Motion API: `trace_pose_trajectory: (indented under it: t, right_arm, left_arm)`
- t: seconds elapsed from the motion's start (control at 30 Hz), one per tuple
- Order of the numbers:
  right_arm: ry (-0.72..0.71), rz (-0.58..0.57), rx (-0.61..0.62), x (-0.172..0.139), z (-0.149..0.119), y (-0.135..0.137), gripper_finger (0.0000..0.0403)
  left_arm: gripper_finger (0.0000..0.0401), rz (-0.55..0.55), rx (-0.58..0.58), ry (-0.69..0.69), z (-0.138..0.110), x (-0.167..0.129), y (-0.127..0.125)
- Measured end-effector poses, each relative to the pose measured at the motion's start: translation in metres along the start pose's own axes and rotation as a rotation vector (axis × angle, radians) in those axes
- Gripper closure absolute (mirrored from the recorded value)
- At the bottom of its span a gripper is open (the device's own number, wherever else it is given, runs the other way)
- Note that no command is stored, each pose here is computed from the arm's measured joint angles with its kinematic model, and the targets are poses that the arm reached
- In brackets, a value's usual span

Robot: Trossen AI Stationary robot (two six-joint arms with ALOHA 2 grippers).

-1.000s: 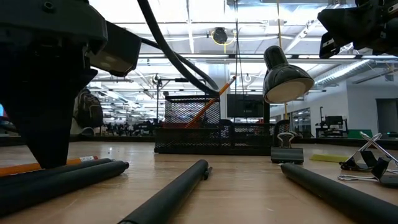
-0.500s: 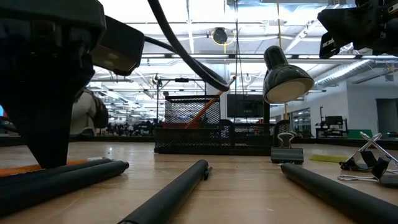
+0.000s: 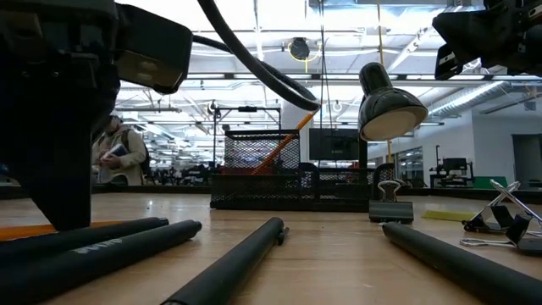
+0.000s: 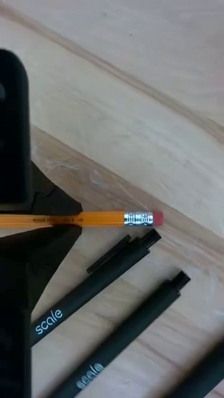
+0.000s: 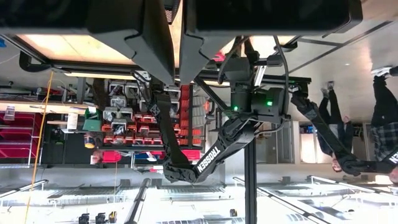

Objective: Pick and place office supplies into organizer
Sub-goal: Put the yellow pencil into the black desk organizer

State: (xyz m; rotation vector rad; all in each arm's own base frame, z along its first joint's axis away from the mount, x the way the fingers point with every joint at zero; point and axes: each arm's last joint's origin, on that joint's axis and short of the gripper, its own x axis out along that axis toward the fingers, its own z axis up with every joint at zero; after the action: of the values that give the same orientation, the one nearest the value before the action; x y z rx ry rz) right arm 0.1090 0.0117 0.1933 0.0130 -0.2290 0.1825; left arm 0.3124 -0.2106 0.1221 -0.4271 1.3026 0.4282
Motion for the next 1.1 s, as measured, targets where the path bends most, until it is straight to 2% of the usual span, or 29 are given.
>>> trace_pose_trajectory:
  t: [0.2, 0.4, 0.63, 0.77, 0.97, 1.1]
  right_arm:
    - [0.000, 0.000, 0.000, 0.000, 0.000, 0.000, 0.0383]
    - [0.001, 0.000, 0.020, 0.000, 0.000, 0.000, 0.0383]
    - [0.000, 0.000, 0.026, 0.000, 0.000, 0.000, 0.0383]
    - [0.001, 0.000, 0.023, 0.000, 0.000, 0.000, 0.0383]
    - [0.001, 0.000, 0.015, 0.000, 0.000, 0.000, 0.0383]
    - [0.005, 0.000, 0.018, 0.000, -0.001, 0.000, 0.0383]
  left_arm:
    - [0.0395, 0.010, 0.014, -0.086, 0.001, -0.010, 0.001]
    - [0.0383, 0.033, 0.017, -0.200, 0.002, -0.021, 0.002]
    - [0.0395, 0.021, 0.042, -0.286, -0.003, -0.034, -0.002]
    - [0.0384, 0.018, 0.077, -0.342, -0.002, -0.041, -0.003]
    - [0.0397, -0.001, 0.172, -0.441, 0.008, -0.052, -0.006]
    - [0.0386, -0.057, 0.248, -0.513, 0.020, -0.056, -0.012]
